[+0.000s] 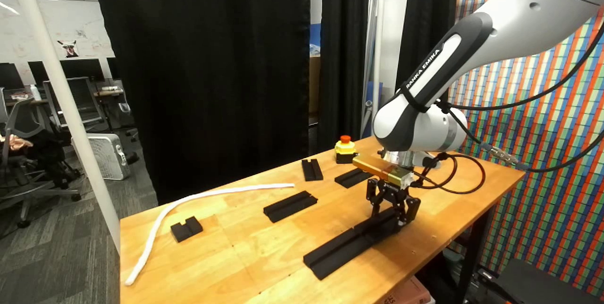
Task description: Arrange the black objects together on the table
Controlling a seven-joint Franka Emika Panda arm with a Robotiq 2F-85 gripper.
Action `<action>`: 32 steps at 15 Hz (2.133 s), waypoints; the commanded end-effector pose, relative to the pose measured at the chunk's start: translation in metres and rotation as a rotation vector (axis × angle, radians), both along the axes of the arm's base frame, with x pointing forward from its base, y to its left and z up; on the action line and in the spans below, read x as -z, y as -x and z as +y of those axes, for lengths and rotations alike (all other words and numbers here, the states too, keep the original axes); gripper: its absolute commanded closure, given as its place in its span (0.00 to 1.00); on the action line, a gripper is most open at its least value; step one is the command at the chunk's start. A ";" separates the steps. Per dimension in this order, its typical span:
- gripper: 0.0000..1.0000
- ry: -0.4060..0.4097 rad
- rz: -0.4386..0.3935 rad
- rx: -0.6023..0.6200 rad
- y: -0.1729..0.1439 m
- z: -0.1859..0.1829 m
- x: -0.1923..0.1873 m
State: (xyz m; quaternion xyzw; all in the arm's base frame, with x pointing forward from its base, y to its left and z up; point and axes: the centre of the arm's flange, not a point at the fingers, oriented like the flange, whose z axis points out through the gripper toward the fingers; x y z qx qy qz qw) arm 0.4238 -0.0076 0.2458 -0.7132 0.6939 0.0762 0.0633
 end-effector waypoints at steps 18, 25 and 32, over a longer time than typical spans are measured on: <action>0.55 0.023 -0.004 -0.103 -0.032 0.033 0.011; 0.55 0.013 -0.017 -0.138 -0.028 0.035 0.012; 0.55 -0.032 -0.018 -0.086 -0.038 0.040 0.016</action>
